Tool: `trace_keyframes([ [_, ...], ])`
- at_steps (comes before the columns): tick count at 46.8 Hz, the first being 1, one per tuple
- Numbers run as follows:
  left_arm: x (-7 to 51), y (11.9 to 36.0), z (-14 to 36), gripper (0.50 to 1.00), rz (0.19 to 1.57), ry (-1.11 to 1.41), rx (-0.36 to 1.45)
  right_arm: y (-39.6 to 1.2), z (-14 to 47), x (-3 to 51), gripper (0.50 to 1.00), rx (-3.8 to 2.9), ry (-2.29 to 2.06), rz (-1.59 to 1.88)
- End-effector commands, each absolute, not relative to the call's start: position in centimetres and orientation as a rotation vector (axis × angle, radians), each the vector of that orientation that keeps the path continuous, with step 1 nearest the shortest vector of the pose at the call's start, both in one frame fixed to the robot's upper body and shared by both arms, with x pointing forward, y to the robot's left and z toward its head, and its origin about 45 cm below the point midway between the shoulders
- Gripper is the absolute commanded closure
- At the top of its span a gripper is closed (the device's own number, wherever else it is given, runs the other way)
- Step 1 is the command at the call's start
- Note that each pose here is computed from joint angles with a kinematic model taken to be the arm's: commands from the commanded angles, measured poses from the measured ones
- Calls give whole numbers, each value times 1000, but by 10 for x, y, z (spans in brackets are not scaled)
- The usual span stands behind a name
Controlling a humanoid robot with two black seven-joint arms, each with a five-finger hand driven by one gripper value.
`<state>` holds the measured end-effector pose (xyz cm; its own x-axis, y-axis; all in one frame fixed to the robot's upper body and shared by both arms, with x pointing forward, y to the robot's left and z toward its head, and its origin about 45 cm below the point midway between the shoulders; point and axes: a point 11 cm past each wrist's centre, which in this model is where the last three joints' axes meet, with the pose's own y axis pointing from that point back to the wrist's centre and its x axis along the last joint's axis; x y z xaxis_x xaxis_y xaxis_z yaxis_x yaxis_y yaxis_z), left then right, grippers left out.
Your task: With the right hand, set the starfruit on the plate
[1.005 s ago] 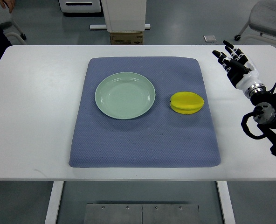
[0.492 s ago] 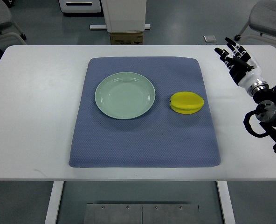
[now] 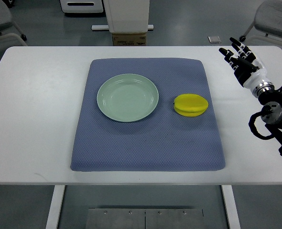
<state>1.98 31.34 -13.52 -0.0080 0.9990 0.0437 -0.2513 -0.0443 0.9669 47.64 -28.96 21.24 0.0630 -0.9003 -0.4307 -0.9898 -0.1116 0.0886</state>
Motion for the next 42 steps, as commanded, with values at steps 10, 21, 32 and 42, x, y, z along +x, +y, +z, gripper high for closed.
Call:
trace_keyframes([
  [10, 20, 313, -135, 500, 1353, 1000, 1050, -287, 219, 479, 500, -2090, 1889, 564],
  [21, 20, 313, -135, 500, 1353, 1000, 1050, -289, 232, 486, 500, -2082, 1888, 516],
  [32, 20, 313, -135, 500, 1353, 1000, 1050, -292, 242, 487, 500, -2035, 1870, 423],
  [42, 20, 313, -135, 500, 1353, 1000, 1050, -299, 238, 484, 500, -2002, 1887, 392],
])
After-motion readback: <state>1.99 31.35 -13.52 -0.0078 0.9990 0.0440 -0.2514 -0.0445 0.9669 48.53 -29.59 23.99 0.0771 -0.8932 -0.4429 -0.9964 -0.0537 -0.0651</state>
